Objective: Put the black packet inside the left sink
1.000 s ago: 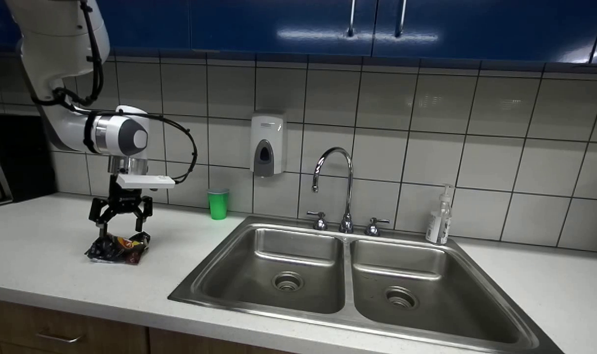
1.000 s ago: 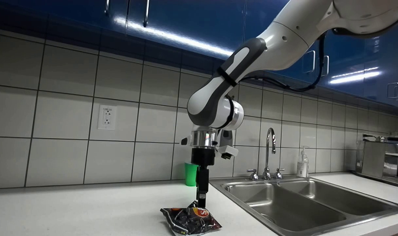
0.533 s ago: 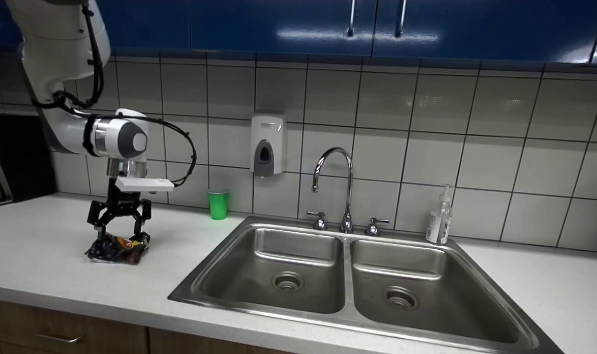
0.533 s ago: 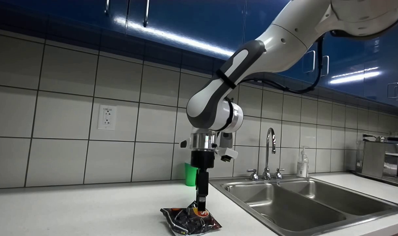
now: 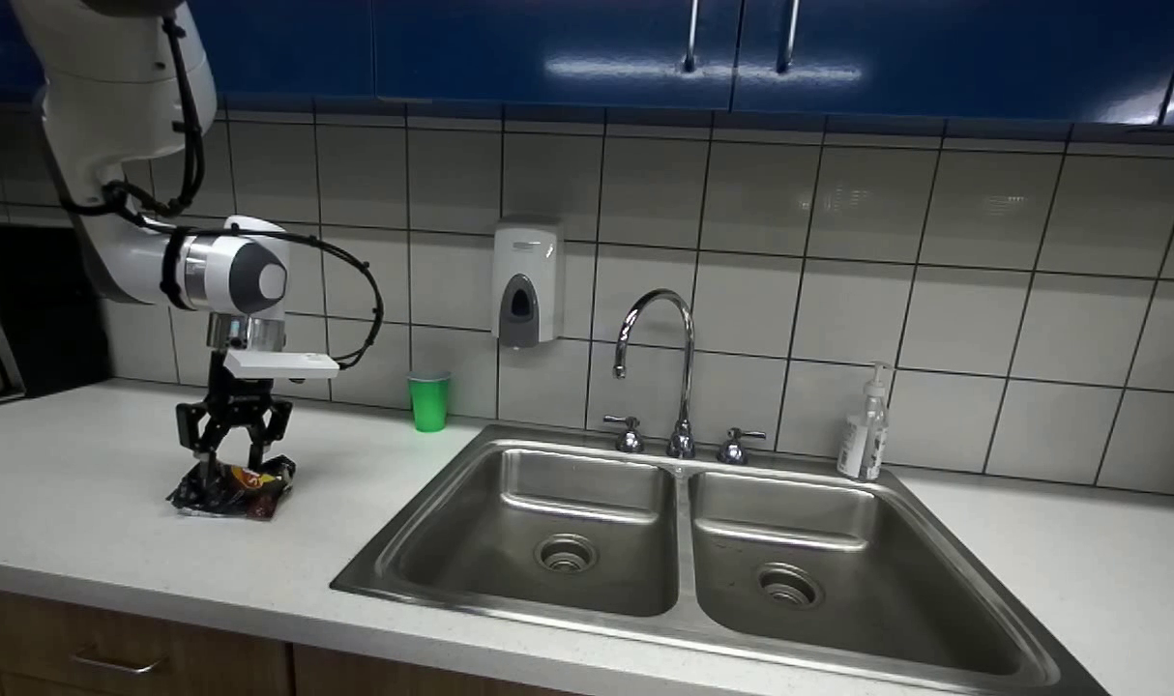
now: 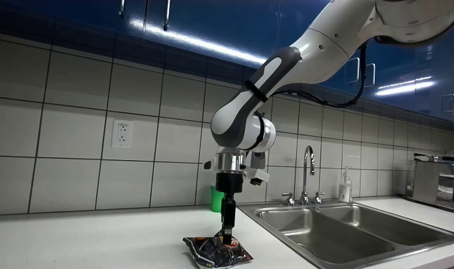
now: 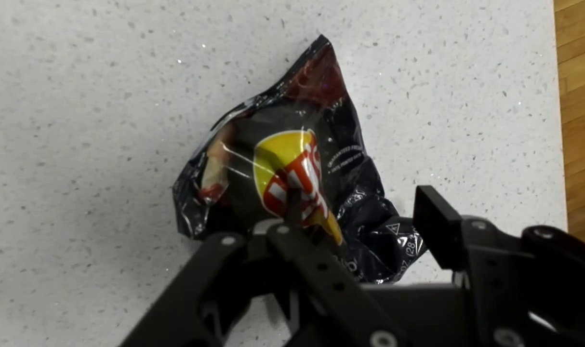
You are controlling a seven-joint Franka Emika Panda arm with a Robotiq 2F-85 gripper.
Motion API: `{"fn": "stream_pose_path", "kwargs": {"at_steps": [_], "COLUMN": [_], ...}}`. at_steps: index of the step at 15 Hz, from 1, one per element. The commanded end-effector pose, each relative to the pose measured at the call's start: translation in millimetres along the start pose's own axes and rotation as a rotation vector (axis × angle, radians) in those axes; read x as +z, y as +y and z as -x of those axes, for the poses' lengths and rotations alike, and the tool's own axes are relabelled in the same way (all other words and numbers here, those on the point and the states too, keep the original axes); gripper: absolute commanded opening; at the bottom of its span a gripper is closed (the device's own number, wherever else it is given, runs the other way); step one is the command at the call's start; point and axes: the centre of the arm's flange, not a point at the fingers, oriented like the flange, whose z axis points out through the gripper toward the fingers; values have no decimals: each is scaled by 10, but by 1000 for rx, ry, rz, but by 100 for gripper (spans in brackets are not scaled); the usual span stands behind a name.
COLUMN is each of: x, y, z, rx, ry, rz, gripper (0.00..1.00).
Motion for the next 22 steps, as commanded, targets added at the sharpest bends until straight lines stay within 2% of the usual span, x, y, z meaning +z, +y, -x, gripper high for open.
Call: {"fn": "stream_pose_path", "kwargs": {"at_steps": [1, 5, 6, 10, 15, 22], "x": [-36, -49, -57, -99, -433, -823], "y": [58, 70, 73, 100, 186, 261], "z": [-31, -19, -13, 15, 166, 688], "rx": [-19, -16, -14, 0, 55, 188], "ry": [4, 4, 5, 11, 58, 74], "rz": [6, 9, 10, 20, 84, 157], "gripper": [33, 2, 0, 0, 0, 0]}}
